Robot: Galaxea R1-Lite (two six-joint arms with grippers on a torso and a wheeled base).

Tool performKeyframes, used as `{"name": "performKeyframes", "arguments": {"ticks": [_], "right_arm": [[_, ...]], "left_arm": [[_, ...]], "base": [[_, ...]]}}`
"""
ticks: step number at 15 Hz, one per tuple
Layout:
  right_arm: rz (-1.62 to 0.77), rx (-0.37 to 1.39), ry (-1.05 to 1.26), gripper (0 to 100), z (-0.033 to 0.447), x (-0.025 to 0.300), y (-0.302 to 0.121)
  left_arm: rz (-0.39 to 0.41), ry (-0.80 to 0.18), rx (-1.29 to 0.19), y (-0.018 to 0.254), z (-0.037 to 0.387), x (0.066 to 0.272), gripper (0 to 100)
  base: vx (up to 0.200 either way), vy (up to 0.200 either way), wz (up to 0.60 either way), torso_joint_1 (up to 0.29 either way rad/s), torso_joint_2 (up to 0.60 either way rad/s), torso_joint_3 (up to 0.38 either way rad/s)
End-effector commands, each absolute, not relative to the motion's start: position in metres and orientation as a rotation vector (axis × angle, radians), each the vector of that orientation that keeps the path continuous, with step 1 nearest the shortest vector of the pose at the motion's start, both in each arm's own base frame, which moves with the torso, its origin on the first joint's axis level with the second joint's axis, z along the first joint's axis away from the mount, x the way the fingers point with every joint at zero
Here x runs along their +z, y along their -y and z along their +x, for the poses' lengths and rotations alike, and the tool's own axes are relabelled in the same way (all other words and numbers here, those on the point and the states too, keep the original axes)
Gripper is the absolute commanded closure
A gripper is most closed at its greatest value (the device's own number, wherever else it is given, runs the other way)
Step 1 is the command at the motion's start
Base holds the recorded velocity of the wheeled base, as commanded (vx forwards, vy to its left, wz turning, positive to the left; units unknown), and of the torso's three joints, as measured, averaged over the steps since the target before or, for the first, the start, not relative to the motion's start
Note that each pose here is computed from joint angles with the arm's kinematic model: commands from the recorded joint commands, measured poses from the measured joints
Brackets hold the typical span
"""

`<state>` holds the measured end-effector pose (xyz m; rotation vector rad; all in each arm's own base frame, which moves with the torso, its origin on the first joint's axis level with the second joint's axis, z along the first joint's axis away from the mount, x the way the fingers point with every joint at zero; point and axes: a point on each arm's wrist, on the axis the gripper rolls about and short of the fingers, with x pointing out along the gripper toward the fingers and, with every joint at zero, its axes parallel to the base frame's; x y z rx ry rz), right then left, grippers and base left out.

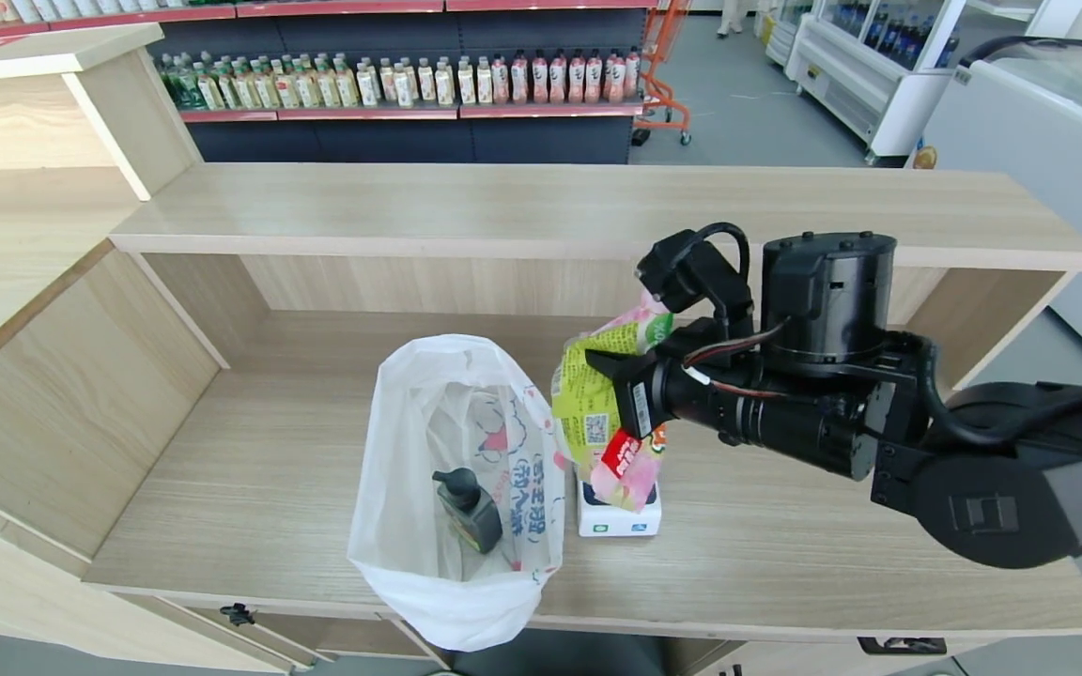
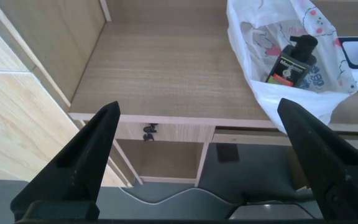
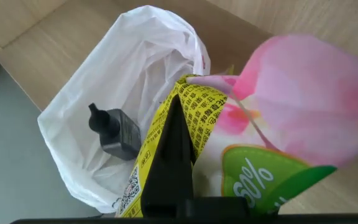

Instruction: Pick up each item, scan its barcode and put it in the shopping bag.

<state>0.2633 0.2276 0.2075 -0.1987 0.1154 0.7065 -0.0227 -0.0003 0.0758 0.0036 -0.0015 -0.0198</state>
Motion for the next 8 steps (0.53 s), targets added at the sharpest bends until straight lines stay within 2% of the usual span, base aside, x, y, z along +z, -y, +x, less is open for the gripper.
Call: {"name": "performKeyframes", "arguments": {"ticks": [1, 2, 8], "right_arm": [[-0.206, 0.708, -0.136, 100, 0.267, 0.201, -0.228], [-0.203, 0.730, -0.136, 100, 0.267, 0.201, -0.227], [-0.181, 0.905, -0.150, 100, 0.286, 0.192, -0.201]], "left_arm": [[0.005, 0.002, -0.020, 0.000, -0.023, 0.076, 0], [0.005, 0.002, -0.020, 0.000, -0.023, 0.076, 0], [0.006, 0.002, -0.020, 0.000, -0.023, 0.076, 0]], "base": [[0.000, 0.200, 0.00, 0.027, 0.00, -0.002], [0.000, 0.200, 0.00, 0.012, 0.01, -0.007], [0.000, 0.000, 0.00, 0.000, 0.00, 0.000]]}}
